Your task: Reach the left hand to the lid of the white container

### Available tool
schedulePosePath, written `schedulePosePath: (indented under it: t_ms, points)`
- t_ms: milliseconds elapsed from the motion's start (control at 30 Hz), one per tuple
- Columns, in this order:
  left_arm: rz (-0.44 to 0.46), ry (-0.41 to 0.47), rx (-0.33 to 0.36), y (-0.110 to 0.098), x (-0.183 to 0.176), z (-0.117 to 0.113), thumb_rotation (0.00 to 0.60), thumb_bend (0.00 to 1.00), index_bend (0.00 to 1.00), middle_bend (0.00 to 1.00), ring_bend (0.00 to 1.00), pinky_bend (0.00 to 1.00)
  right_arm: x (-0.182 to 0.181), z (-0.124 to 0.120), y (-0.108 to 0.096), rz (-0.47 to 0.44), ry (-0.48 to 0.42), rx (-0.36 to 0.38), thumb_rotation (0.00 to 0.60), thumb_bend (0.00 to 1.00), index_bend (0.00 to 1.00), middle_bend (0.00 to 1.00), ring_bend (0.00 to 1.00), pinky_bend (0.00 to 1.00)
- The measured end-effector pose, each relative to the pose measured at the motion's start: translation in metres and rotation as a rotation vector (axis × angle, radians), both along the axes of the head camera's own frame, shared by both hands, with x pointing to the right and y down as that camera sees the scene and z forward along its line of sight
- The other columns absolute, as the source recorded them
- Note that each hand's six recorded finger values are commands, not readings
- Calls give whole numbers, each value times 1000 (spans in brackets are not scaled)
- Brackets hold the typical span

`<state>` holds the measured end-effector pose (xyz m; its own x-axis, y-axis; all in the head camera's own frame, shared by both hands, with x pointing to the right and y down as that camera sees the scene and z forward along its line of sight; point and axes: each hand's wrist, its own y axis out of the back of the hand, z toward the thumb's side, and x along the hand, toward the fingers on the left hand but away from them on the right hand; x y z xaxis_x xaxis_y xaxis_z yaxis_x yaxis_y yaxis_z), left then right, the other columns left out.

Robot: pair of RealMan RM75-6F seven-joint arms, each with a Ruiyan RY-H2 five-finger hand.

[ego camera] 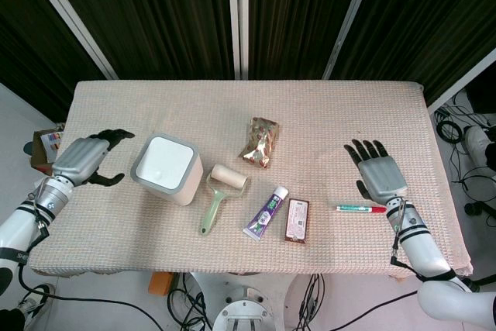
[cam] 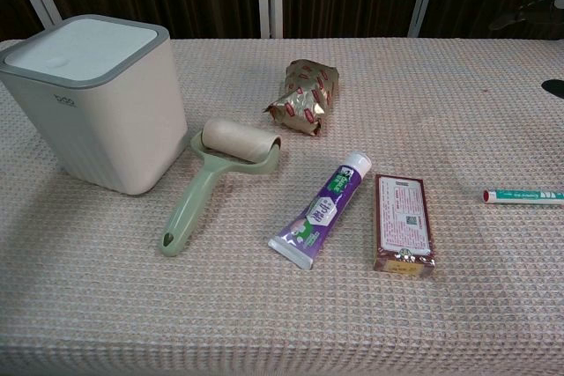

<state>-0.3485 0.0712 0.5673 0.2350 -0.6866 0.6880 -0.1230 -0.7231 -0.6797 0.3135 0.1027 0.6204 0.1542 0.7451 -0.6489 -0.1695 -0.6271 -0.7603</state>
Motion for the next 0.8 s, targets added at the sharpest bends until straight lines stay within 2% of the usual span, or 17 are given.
schedulePosePath:
  t_ms: [200, 400, 600, 700, 800]
  points:
    - [0, 23, -3, 3, 4, -1, 600, 303, 162, 132, 110, 230, 1, -3, 0, 2, -13, 15, 600, 374, 0, 0, 0, 0]
    - [17, 43, 51, 2, 8, -8, 600, 303, 171, 131, 110, 230, 6, -6, 5, 18, -30, 30, 600, 374, 0, 0, 0, 0]
    - [66, 85, 200, 8, 14, -19, 600, 303, 176, 139, 110, 229, 17, -9, 15, 38, -78, 89, 600, 373, 0, 0, 0, 0]
    - [108, 108, 306, 17, 16, -24, 592, 304, 227, 203, 118, 230, 29, -10, 22, 47, -101, 147, 600, 368, 0, 0, 0, 0]
    - [155, 136, 419, 32, 16, -26, 529, 305, 244, 229, 131, 231, 49, -6, 32, 42, -73, 206, 600, 367, 0, 0, 0, 0]
